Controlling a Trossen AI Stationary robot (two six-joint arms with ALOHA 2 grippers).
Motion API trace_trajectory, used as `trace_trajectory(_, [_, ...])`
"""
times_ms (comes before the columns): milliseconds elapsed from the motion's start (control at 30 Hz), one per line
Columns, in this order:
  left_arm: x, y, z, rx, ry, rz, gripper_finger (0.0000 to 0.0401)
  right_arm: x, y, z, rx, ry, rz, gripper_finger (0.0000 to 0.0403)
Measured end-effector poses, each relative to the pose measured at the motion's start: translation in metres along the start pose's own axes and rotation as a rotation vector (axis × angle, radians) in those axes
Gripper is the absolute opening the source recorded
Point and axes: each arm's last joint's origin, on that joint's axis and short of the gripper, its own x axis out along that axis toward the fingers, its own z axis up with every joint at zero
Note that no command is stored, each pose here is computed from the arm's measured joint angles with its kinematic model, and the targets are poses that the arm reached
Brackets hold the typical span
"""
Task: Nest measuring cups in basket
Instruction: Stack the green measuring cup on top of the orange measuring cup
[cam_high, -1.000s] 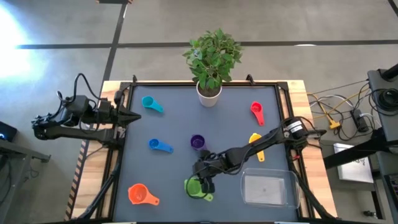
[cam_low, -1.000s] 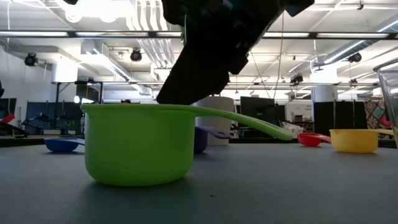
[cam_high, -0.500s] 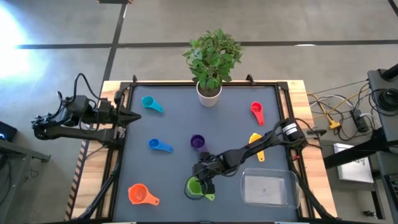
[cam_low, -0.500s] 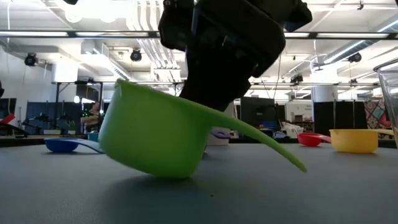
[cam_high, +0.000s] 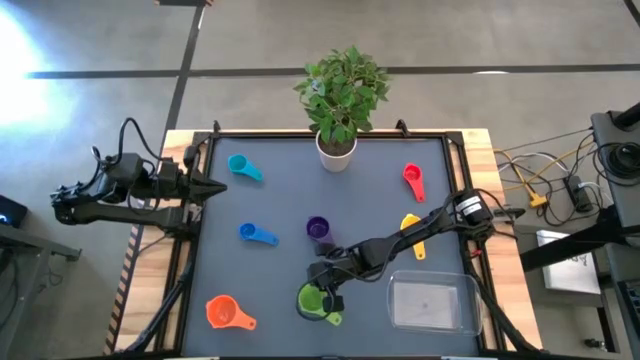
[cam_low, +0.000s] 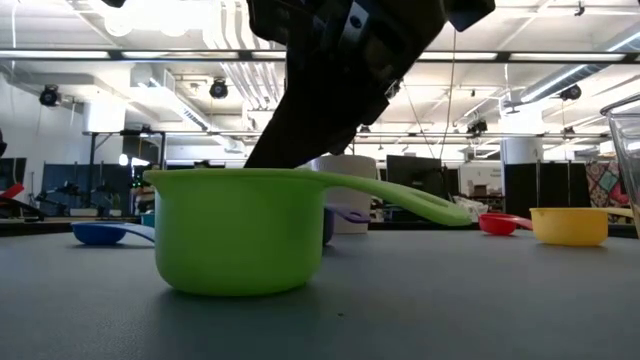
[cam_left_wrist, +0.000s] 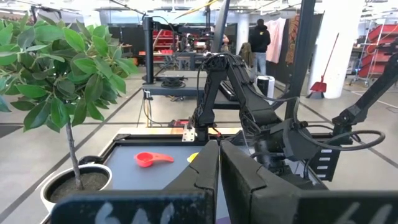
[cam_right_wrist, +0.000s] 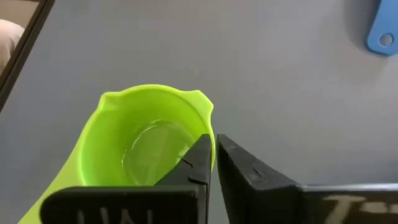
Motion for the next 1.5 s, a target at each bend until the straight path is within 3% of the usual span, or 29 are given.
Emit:
trace_trajectory(200, [-0.0001,0.0000,0.0001,0.000,0.000,-0.001,0.0000,-0.0020,0.0002,0.0052,0.017,-0.013,0.003,0.0039])
trace_trajectory(467, [-0.0001,0.0000,0.0001,0.000,0.000,0.000,0.0000,-0.0030,0.0005,0.0069,0.022,-0.007,0.020,0.0138])
trace_trajectory(600, [-0.0001,0.0000,0.0001,0.000,0.000,-0.001,0.0000,-0.0030,-0.0014,0.0042,0.057,0.023,0.012,0.0165])
trace_trajectory(1233, [-0.0001,0.0000,0.0001,0.000,0.000,-0.001,0.0000,-0.0030,-0.0024,-0.0010,0.056,0.074,0.007,0.0115])
trace_trajectory(1500, [-0.0001,0.0000,0.0001,0.000,0.000,-0.001,0.0000,-0.0030,-0.0015,-0.0014,0.065,0.082,0.041,0.0125])
